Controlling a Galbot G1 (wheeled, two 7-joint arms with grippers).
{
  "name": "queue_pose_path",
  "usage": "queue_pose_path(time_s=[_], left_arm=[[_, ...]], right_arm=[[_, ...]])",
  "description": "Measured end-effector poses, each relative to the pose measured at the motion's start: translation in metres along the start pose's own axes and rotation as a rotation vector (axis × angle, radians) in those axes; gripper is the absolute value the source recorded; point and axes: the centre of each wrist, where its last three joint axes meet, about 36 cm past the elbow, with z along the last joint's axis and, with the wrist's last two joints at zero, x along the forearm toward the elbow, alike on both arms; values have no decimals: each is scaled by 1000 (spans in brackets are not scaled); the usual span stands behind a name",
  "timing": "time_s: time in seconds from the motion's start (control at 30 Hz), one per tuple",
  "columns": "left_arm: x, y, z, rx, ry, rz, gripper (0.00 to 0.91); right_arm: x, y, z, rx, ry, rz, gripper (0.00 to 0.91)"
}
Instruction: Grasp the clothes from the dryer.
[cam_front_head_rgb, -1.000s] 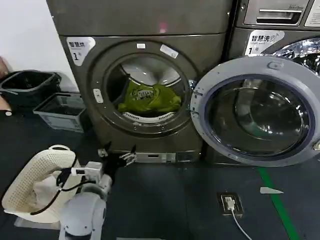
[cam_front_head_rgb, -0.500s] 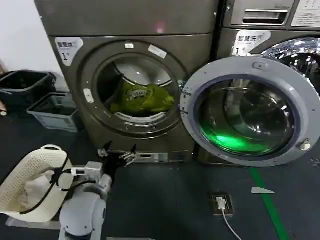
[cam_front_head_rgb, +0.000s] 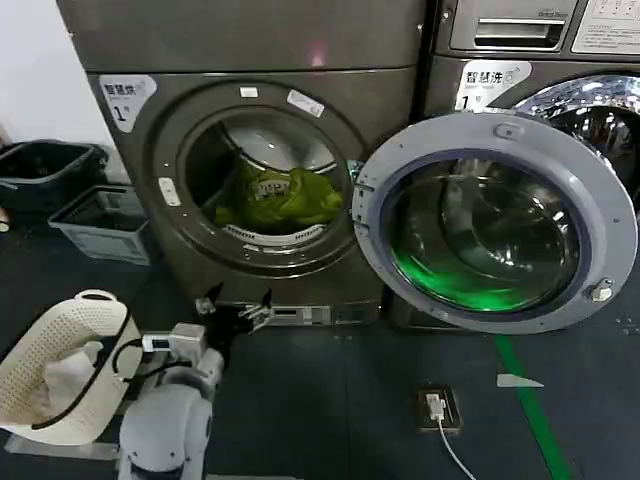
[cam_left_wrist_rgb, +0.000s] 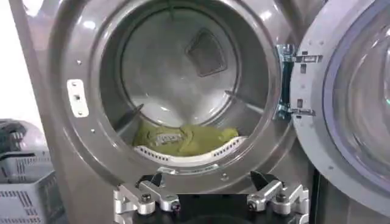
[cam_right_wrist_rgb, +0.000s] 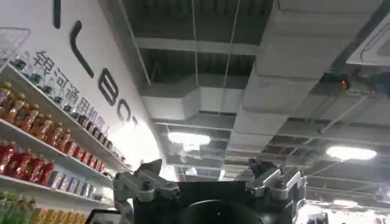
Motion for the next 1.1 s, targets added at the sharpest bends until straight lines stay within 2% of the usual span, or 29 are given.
queue_pose_path(time_s=[1.1], left_arm=[[0,0,2,10,5,8,907]], right_arm=[[2,1,3,-1,5,-3,907]])
